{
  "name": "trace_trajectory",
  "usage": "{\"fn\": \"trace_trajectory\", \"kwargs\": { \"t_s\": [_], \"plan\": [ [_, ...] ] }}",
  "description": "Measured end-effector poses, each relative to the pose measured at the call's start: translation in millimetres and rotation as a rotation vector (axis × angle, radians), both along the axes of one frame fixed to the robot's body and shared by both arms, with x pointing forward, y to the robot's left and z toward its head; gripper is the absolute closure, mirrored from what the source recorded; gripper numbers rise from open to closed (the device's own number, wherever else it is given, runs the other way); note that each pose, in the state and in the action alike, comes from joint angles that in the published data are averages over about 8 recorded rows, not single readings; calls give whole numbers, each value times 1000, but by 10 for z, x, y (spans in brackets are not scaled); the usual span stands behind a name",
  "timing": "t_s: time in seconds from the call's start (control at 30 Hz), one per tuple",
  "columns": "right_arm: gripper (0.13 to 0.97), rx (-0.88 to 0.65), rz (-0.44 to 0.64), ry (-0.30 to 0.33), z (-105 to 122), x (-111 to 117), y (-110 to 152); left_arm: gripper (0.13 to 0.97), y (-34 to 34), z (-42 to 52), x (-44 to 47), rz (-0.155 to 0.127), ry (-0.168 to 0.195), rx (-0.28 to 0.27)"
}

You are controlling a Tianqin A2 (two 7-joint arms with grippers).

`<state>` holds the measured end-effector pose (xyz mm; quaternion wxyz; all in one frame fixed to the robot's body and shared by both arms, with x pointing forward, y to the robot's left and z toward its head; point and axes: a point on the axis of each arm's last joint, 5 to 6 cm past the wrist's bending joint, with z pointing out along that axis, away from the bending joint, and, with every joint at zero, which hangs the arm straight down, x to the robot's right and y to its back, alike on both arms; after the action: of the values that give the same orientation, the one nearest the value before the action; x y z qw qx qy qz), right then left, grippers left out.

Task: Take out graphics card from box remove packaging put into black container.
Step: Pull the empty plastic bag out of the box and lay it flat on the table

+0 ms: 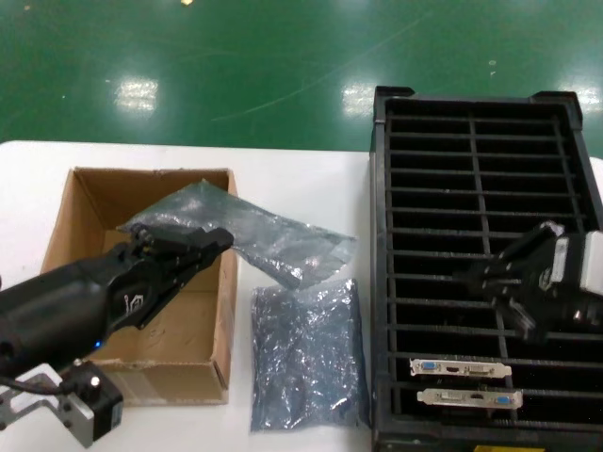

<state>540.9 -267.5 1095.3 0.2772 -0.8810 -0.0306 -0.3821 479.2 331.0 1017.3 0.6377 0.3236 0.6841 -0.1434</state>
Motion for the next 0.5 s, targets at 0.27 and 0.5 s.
{"fn": "trace_trajectory", "kwargs": {
  "t_s": [0.27,0.5],
  "plan": [
    [938,193,-241,-152,-278,71,-294,957,0,0,0,0,0,0],
    [920,321,-460,-173,-553,189,-618,957,0,0,0,0,0,0]
  ]
}}
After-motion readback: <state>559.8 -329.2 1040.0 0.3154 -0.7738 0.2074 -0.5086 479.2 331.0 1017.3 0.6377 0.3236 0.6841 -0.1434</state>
